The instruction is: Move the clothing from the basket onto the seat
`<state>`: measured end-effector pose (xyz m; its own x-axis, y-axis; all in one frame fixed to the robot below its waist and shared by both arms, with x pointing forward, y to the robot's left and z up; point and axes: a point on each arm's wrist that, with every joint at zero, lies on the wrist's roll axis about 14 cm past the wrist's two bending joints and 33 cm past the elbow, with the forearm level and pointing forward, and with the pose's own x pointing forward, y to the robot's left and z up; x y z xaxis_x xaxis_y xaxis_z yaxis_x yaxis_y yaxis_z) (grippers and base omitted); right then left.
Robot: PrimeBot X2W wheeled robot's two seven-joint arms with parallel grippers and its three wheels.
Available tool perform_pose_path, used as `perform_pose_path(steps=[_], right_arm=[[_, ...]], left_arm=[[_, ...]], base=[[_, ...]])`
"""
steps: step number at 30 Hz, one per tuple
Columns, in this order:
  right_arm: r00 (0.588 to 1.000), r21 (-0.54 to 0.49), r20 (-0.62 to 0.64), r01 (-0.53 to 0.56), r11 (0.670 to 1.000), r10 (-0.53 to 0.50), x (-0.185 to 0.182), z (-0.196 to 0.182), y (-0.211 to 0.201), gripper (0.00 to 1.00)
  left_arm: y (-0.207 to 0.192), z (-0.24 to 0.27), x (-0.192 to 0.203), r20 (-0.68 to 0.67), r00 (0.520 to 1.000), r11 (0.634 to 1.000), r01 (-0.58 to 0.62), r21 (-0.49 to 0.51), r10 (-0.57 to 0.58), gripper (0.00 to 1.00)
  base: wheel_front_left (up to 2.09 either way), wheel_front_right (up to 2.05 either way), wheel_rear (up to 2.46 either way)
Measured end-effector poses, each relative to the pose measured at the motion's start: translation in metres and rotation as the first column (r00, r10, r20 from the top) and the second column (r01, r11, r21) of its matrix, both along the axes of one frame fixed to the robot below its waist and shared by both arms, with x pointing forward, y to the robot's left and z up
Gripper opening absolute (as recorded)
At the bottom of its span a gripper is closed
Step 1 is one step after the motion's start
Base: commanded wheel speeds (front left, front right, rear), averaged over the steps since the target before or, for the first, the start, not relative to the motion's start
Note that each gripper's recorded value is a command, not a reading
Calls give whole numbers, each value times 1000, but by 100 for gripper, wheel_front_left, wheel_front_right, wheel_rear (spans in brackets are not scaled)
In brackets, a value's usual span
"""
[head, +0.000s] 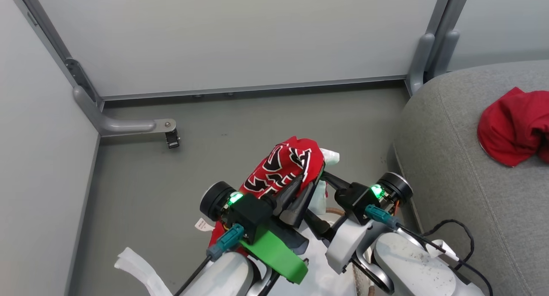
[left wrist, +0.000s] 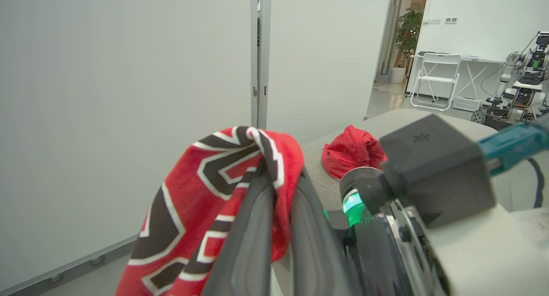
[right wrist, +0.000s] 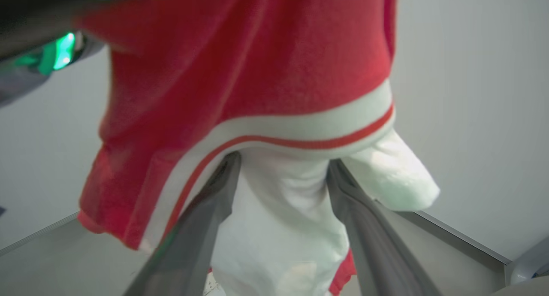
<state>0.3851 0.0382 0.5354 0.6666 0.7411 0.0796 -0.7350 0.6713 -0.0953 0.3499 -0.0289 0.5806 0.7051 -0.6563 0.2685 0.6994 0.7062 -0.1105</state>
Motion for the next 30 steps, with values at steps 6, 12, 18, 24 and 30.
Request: perform_pose_path(steps=[6, 12, 18, 24, 30], right_arm=[[1000, 10, -3, -7, 1000, 7, 2, 1, 7, 100], [1000, 13, -4, -17, 1000, 17, 4, 1, 12, 100], [1000, 13, -2, -23, 1000, 23, 6, 1, 15, 2], [1000, 24, 3, -9, 1000, 9, 11, 4, 12, 0], [999, 40, -5, 49, 998, -49, 17, 4, -7, 0]], left_arm=[[-2, 0, -5, -3, 1000, 1000, 12, -1, -12, 0], [0, 0, -7, -5, 1000, 1000, 12, -3, -12, 0], [2, 1, -8, -7, 1000, 1000, 7, -8, -7, 0], [6, 0, -5, -12, 1000, 1000, -4, -10, 4, 0], [11, -2, 6, -14, 1000, 1000, -26, -5, 26, 93]], base=[[0, 0, 0], [0, 0, 0], [0, 0, 0], [0, 0, 0], [0, 0, 0]])
